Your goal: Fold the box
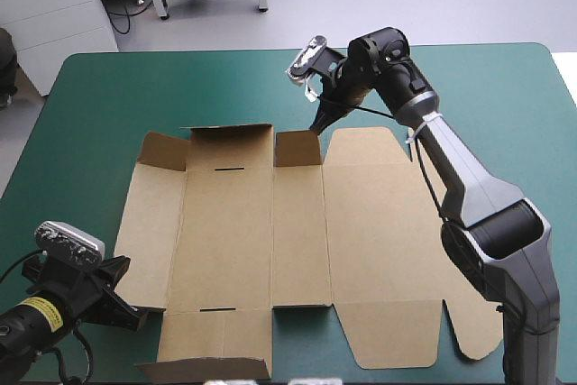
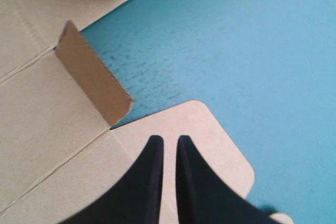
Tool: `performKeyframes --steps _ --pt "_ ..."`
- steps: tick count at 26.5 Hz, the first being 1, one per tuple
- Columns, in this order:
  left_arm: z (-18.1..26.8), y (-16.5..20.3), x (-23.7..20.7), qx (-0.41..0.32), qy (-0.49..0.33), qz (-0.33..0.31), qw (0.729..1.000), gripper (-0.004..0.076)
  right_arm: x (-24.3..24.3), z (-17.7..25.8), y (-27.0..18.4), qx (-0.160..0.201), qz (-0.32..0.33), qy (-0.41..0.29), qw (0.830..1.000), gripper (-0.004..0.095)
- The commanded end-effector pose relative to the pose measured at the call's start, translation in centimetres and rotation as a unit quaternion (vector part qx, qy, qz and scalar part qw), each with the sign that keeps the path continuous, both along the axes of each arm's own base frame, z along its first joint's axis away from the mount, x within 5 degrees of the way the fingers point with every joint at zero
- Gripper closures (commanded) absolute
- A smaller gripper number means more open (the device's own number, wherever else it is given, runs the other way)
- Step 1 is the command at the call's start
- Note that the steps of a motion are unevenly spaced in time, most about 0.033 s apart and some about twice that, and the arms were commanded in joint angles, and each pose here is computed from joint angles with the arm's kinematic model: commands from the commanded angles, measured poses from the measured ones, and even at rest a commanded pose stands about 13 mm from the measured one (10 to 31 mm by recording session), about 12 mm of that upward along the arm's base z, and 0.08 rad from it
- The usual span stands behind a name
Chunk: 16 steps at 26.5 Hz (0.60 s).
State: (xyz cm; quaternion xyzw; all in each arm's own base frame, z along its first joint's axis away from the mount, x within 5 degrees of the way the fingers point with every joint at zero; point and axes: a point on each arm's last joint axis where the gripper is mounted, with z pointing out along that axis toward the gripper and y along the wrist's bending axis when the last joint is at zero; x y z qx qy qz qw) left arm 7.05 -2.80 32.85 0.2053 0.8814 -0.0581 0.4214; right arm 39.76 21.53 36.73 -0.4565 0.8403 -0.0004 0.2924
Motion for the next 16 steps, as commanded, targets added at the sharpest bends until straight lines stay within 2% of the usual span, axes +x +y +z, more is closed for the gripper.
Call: performKeyframes --steps 1,5,8,9,11,13,15,16 --pt "1.3 -0.2 0.3 -0.015 -0.035 -0.004 0.999 0.0756 -2.1 5.4 -2.3 0.03 -0.072 -0.06 0.995 0.0931" --pt "1.3 -0.2 0.3 -0.015 -0.035 -0.004 0.999 0.0756 -2.4 7.1 -4.7 0.045 -0.127 -0.078 0.988 0.0931" --pt "1.3 -0.2 0.3 -0.015 -0.035 -0.004 0.999 0.0756 -2.3 8.2 -7.2 0.071 -0.174 -0.082 0.979 0.0931" --pt "1.3 -0.2 0.3 -0.015 -0.035 -0.004 0.999 0.0756 -2.3 8.9 -9.0 0.096 -0.201 -0.078 0.972 0.0931" --pt "1.3 -0.2 0.3 -0.015 -0.039 -0.004 0.999 0.0756 -2.5 9.5 -10.7 0.126 -0.215 -0.069 0.966 0.0931" --pt "1.4 -0.2 0.4 -0.018 -0.043 -0.005 0.999 0.0756 -2.8 9.6 -12.3 0.144 -0.229 -0.057 0.961 0.0931" --pt "1.4 -0.2 0.4 -0.018 -0.044 -0.005 0.999 0.0756 -3.3 9.2 -13.8 0.146 -0.246 -0.042 0.957 0.0931" --pt "1.4 -0.2 0.4 -0.018 -0.044 -0.005 0.999 0.0756 -4.2 8.3 -15.2 0.134 -0.261 -0.024 0.956 0.0931"
